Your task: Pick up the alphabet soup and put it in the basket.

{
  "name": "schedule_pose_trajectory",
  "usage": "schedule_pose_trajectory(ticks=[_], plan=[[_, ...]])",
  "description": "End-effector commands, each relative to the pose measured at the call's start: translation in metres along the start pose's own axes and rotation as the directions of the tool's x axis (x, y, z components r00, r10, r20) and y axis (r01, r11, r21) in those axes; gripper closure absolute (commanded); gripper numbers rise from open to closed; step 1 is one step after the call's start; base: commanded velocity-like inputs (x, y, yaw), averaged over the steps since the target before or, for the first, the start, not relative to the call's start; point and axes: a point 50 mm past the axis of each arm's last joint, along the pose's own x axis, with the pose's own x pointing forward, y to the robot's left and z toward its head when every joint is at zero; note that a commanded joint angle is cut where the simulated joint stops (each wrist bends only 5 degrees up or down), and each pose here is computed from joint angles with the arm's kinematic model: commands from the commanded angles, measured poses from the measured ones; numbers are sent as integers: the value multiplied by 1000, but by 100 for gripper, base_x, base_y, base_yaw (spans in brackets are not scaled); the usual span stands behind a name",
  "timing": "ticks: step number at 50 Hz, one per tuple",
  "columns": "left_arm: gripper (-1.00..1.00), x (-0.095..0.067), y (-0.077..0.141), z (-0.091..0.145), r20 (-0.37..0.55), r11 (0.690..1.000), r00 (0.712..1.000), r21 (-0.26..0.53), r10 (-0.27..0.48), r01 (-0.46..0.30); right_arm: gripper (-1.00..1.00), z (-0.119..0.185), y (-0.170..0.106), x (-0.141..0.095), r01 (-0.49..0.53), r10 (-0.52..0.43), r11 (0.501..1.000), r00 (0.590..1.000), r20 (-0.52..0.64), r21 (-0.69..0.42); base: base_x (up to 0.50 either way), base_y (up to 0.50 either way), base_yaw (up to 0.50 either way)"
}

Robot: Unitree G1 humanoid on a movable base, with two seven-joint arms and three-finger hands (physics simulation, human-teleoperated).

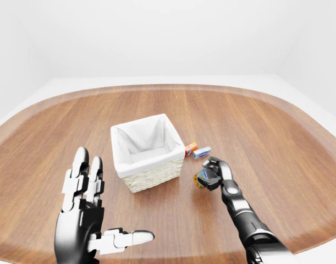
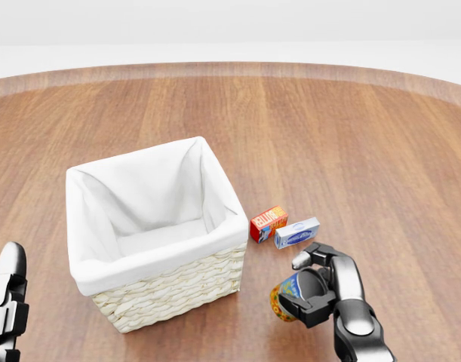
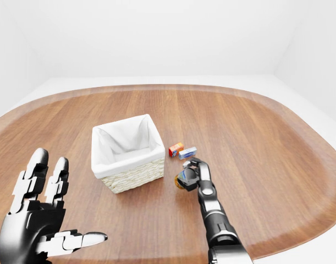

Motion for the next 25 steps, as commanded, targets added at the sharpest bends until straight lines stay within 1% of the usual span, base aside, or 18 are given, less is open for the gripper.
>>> schedule_pose_trajectory(ticks=[1,7,13,25], plan=[[-100,2,0,-1,5,1000,1000,0,0,0,100,31,-4,-10,-2,1,1000,982,187,4,0,0,0],[-100,2,0,0,10,1000,1000,0,0,0,100,49,-7,-19,-6,-1,1000,958,286,23,0,0,0],[-100,2,0,0,8,1000,1000,-1,-1,1,100,63,-9,-25,-5,-7,999,937,349,32,0,0,0],[-100,2,0,0,11,1000,1000,-2,-1,1,100,79,-12,-33,6,-17,1000,925,379,31,0,0,0]])
